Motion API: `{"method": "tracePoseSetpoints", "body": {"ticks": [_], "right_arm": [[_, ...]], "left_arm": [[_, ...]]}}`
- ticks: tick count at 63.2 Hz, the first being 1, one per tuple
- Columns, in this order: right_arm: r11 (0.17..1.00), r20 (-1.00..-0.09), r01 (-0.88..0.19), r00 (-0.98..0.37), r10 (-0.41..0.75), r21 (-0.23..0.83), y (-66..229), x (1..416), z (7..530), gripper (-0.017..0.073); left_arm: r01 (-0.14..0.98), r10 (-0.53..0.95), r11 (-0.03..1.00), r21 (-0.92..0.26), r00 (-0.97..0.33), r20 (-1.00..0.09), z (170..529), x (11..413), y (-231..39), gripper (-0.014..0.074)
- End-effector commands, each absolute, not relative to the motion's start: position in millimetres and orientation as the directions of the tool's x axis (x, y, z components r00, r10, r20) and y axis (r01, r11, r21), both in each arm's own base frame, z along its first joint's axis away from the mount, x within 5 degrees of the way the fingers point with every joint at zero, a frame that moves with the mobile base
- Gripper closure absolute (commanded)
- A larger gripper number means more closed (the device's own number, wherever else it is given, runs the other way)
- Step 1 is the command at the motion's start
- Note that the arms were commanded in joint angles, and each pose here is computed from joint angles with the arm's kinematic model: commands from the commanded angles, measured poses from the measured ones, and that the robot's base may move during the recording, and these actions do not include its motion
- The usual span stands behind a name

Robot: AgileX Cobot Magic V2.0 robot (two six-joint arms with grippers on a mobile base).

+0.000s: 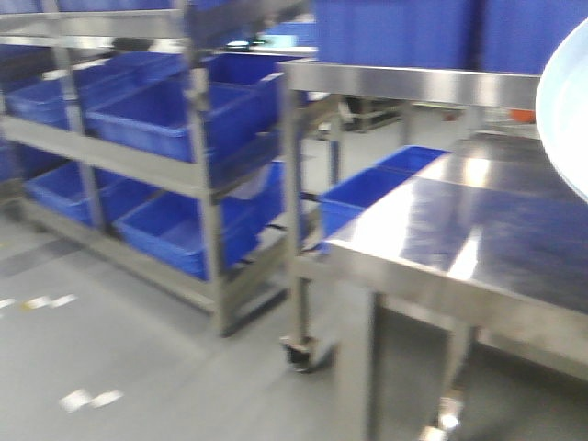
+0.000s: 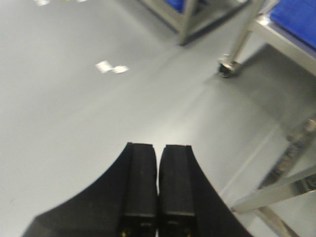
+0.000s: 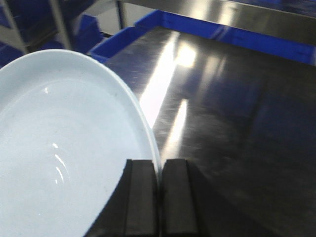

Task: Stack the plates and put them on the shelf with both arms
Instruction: 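Drive the base away from the table holding the plates in the right gripper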

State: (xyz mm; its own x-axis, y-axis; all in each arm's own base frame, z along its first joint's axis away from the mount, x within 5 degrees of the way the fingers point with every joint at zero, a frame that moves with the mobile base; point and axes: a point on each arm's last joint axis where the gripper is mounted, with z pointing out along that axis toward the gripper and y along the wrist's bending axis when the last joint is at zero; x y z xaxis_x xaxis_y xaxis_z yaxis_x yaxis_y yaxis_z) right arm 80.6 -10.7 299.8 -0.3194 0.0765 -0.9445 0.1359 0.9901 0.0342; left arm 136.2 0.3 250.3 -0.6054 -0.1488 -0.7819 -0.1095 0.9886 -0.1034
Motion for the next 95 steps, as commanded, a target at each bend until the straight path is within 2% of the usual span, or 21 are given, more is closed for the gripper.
{"method": "tracePoseSetpoints", "body": {"ticks": [1,95], "right_arm": [[0.993,-0.978,0.114,-0.2,0.057,0.034,-9.5,82.1,318.1,0.0531],[0.993,-0.978,0.115,-0.202,0.057,0.034,-9.5,82.5,317.9,0.0531]], "left_arm": [[-0.093,-0.156,0.988,-0.127,-0.523,-0.838,265.1,141.5,-0.9,0.0498],[-0.092,-0.156,0.988,-0.127,-0.522,-0.839,265.4,141.2,-0.9,0.0498]]}}
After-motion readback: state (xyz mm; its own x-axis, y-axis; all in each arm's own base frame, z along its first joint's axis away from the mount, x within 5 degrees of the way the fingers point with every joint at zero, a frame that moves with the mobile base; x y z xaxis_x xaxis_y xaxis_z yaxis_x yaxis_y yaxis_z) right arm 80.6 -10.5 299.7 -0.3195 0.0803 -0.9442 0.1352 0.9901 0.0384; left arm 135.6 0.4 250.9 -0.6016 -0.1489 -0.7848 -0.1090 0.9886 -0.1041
